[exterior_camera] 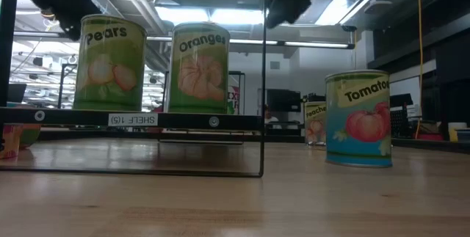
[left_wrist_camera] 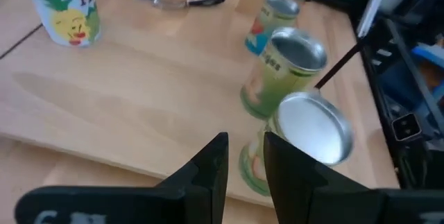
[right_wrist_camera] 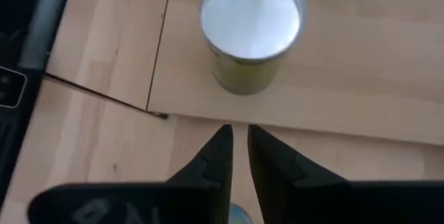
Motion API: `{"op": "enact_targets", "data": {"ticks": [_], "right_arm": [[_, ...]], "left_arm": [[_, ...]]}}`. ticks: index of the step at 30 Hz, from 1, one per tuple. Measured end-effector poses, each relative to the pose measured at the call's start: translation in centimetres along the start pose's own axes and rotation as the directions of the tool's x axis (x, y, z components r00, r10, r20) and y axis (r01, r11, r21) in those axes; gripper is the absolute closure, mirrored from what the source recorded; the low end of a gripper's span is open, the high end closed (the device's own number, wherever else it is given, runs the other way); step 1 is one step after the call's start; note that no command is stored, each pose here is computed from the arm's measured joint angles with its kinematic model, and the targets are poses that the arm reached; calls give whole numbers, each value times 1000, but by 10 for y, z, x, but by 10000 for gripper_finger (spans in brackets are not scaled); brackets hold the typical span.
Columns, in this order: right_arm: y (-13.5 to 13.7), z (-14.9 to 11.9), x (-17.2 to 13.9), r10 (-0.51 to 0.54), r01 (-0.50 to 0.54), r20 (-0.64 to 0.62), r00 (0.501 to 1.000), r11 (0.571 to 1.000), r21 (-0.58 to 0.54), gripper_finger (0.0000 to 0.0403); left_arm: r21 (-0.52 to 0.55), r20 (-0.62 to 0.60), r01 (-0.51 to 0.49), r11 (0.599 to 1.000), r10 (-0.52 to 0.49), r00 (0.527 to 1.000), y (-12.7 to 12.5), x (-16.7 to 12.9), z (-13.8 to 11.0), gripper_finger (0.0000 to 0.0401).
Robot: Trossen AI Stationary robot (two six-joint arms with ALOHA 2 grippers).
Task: Pick and place cans onto a shelf
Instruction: Put the small canned oranges on the shelf
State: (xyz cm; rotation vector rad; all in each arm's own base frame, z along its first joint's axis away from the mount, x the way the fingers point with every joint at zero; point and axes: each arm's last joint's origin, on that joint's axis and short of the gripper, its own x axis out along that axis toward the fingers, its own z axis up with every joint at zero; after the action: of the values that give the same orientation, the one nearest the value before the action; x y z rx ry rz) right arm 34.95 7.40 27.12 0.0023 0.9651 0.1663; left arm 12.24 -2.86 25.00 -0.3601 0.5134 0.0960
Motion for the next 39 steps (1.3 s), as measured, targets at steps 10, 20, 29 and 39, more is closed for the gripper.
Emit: {"op": "enact_targets", "data": {"ticks": [10, 20, 29, 39], "right_arm": [[-20, -17, 11, -25, 26, -7, 1000, 998, 49, 351], [-18, -18, 12, 54, -54, 4, 999, 997, 46, 351], [-18, -17, 12, 56, -56, 9, 998, 997, 45, 351], [-18, -17, 12, 55, -56, 9, 998, 997, 45, 351]], "left_arm": [[-151, -368, -69, 986, 9, 930, 26, 25, 7, 316], [-211, -604, -123, 970, -30, 797, 52, 45, -3, 316], [-221, -718, -137, 965, -66, 693, 64, 56, -12, 316], [-212, -798, -175, 961, -67, 598, 67, 62, -21, 316]]}}
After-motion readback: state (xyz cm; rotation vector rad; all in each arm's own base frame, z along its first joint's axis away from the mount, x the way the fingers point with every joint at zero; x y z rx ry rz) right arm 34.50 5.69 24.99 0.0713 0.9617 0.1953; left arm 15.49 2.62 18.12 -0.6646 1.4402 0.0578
